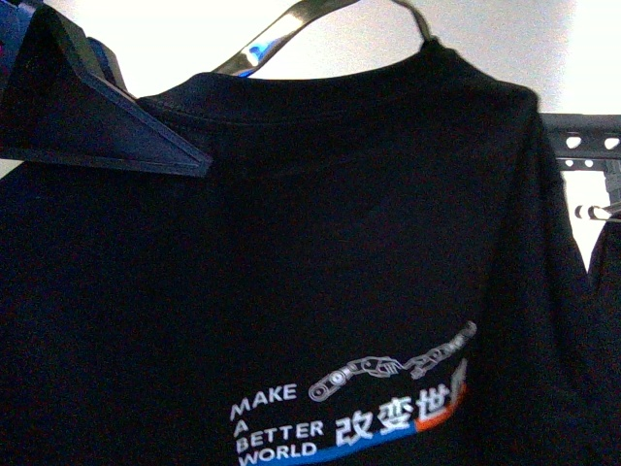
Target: Hang clothes on hanger
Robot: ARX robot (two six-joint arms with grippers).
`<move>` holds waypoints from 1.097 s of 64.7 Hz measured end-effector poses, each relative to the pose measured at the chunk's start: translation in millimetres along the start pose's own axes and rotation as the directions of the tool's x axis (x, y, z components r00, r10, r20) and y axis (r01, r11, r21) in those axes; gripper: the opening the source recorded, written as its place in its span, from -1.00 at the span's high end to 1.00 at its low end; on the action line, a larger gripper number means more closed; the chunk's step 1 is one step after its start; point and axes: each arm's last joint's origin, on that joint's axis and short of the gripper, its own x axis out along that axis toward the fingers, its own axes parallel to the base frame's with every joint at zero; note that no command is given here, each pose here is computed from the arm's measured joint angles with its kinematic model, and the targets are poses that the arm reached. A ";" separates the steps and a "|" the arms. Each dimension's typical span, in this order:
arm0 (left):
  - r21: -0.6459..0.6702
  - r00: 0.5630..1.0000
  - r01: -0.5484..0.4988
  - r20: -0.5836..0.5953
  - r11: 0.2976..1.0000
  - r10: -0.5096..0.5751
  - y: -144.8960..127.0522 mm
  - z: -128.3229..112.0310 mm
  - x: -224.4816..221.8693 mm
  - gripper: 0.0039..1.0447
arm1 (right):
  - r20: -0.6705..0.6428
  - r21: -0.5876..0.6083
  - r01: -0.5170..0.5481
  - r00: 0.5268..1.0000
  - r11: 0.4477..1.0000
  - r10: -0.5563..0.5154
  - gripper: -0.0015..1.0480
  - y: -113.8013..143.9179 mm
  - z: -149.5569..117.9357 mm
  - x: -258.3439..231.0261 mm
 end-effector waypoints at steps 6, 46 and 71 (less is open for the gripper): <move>0.067 0.999 0.033 -0.019 0.997 -0.032 -1.6 1.5 9.5 0.92 | 0.000 0.000 0.000 1.000 1.000 0.000 -0.85 0.0 0.0 0.0; 0.189 0.988 0.132 -0.105 0.973 -0.114 8.9 -11.4 62.3 0.92 | 0.000 0.000 0.000 1.000 1.000 0.000 -0.85 0.0 0.0 0.0; 0.206 0.987 0.120 -0.128 0.971 -0.094 9.0 -16.1 66.6 0.92 | 0.000 0.000 0.000 1.000 1.000 0.000 -0.85 0.0 0.0 0.0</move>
